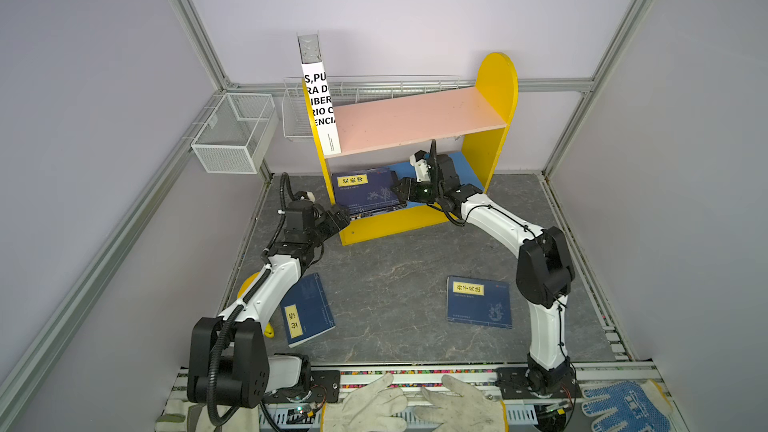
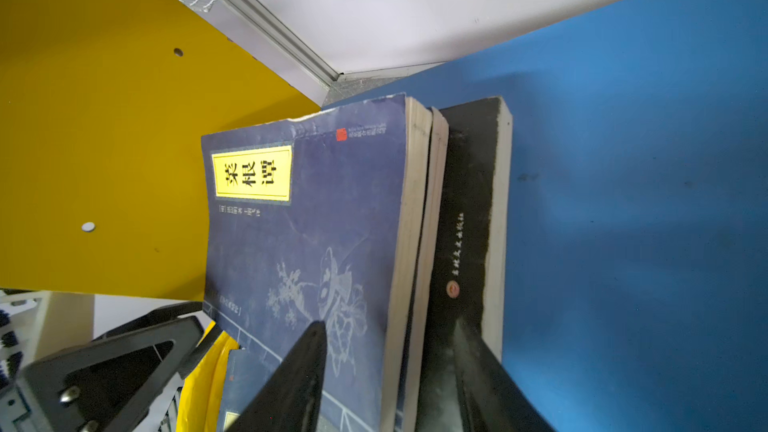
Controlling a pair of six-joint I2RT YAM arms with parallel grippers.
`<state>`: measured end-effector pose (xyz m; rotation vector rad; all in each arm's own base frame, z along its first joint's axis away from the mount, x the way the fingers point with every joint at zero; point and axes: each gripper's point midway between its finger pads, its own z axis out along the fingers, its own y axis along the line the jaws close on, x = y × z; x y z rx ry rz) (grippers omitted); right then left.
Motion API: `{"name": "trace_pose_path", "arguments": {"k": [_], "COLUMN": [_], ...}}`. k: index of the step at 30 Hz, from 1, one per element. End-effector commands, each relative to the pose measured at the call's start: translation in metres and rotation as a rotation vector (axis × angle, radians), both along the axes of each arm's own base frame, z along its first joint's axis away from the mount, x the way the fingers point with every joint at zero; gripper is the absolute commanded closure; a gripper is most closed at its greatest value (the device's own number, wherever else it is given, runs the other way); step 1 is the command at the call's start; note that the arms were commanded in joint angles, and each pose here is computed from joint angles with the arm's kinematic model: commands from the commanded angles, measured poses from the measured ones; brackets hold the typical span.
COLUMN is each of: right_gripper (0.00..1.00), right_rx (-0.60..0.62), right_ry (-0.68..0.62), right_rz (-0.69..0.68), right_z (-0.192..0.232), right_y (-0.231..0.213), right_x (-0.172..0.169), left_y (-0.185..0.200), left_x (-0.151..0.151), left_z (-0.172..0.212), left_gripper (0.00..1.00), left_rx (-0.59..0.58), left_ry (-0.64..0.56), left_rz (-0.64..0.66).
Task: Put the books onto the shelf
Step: 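Open the right gripper and withdraw both grippers toward the table books, then grasp the blue yellow-label book on the table with both grippers and lift it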
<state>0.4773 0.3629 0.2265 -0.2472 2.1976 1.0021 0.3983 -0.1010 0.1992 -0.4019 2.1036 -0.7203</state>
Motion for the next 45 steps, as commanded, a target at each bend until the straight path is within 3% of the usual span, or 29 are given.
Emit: {"name": "trace_pose_path", "arguments": {"k": [1,6,10,16,20,23,32,39,45], "right_gripper": [0.44,0.37,0.29,0.14,0.0,0.04,0.07,0.06,0.01], "right_rx": [0.014,-0.014,-0.076,-0.213,-0.387,-0.452,-0.305,-0.218,-0.142], "right_ry": [-0.254,-0.309,-0.269,-0.067,0.066,0.17,0.409,0.506,0.553], "right_rz": [0.009,-0.02,-0.055,-0.246,-0.438,-0.547,-0.696,-0.631,-0.577], "right_z": [0.091,0.105,0.09,0.013,-0.046,-0.085,-0.146,-0.172,-0.186], "right_y": [-0.02,-0.05,-0.079,-0.153,-0.224,-0.267,-0.318,-0.304,-0.288], "right_x": [-0.012,-0.041,-0.07,-0.124,-0.166,-0.196,-0.239,-0.251,-0.258], "left_y": [-0.007,-0.01,-0.008,-0.014,-0.044,-0.083,-0.204,-0.27,-0.306], "left_x": [-0.006,-0.027,-0.051,-0.096,-0.128,-0.145,-0.179,-0.183,-0.175], "left_z": [0.045,0.08,0.081,0.059,0.041,0.028,-0.042,-0.085,-0.109], "left_gripper": [0.04,0.02,0.02,0.02,0.02,0.03,0.05,0.08,0.11], "left_rx": [-0.019,-0.061,-0.067,-0.099,-0.081,-0.078,-0.021,0.042,0.0], "left_ry": [-0.13,-0.221,-0.193,-0.101,-0.041,-0.022,0.052,0.118,0.158], "left_rz": [-0.056,-0.084,-0.086,-0.143,-0.24,-0.347,-0.612,-0.714,-0.711]}}
